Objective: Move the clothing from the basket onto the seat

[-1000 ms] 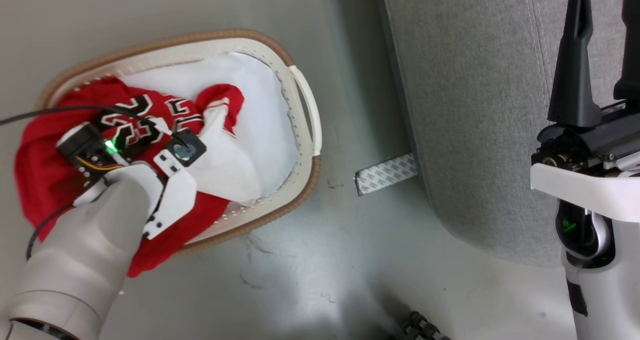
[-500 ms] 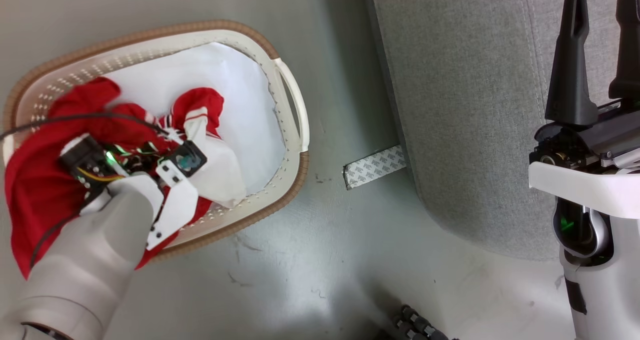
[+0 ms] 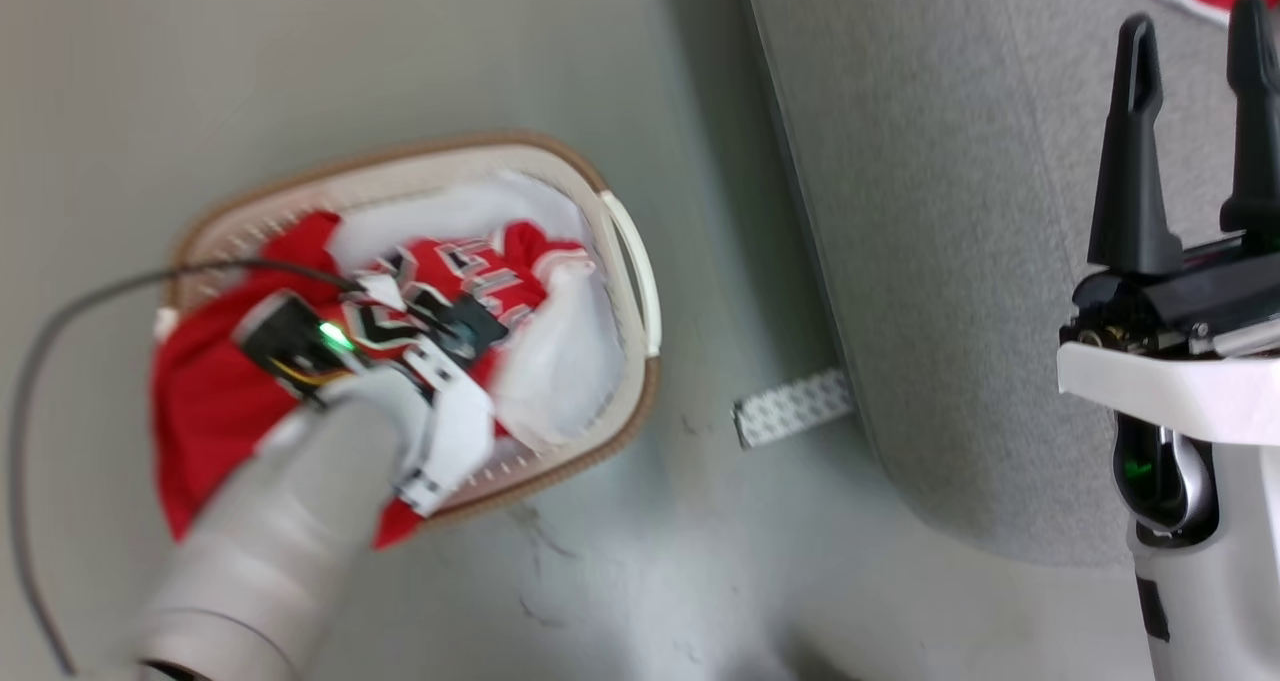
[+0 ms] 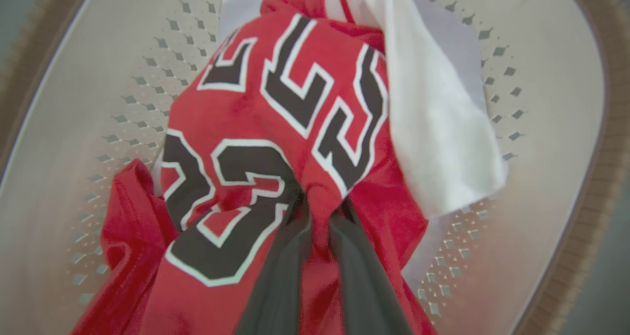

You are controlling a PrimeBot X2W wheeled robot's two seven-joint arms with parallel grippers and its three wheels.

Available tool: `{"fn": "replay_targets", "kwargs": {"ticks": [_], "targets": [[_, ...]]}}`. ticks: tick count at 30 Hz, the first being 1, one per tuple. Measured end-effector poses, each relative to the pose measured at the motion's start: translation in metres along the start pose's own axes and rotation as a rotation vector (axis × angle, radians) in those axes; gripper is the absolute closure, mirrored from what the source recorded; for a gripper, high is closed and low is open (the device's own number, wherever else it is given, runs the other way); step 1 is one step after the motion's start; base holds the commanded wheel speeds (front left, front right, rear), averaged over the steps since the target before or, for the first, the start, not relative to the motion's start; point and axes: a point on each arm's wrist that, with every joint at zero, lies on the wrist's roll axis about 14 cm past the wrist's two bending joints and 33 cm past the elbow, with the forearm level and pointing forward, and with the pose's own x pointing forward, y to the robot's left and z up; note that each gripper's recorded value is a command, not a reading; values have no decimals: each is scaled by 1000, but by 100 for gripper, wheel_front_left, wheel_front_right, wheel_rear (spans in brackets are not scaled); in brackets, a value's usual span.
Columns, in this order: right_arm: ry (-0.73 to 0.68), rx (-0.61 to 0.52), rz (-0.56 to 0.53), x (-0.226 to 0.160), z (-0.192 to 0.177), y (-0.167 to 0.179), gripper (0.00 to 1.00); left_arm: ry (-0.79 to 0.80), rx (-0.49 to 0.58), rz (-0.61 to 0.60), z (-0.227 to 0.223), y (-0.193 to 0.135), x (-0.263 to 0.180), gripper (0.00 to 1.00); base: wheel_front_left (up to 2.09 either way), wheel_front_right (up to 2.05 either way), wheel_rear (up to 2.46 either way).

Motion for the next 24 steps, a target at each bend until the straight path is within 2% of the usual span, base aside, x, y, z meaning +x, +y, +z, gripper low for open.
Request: {"fn": "replay_targets", "kwargs": {"ticks": [9,16,24], "targets": [[-59,2,-6,-25,43,0,0,-194,-108,45,60,-21,-63,100,0,0,0],[-87,30,-4,-56,71,-3,0,-364,-189,120,106,-24,-122,100,0,0,0],[-106,79,22,-89,88,4,0,-560,-208,218,159,-17,-192,100,0,0,0]]}}
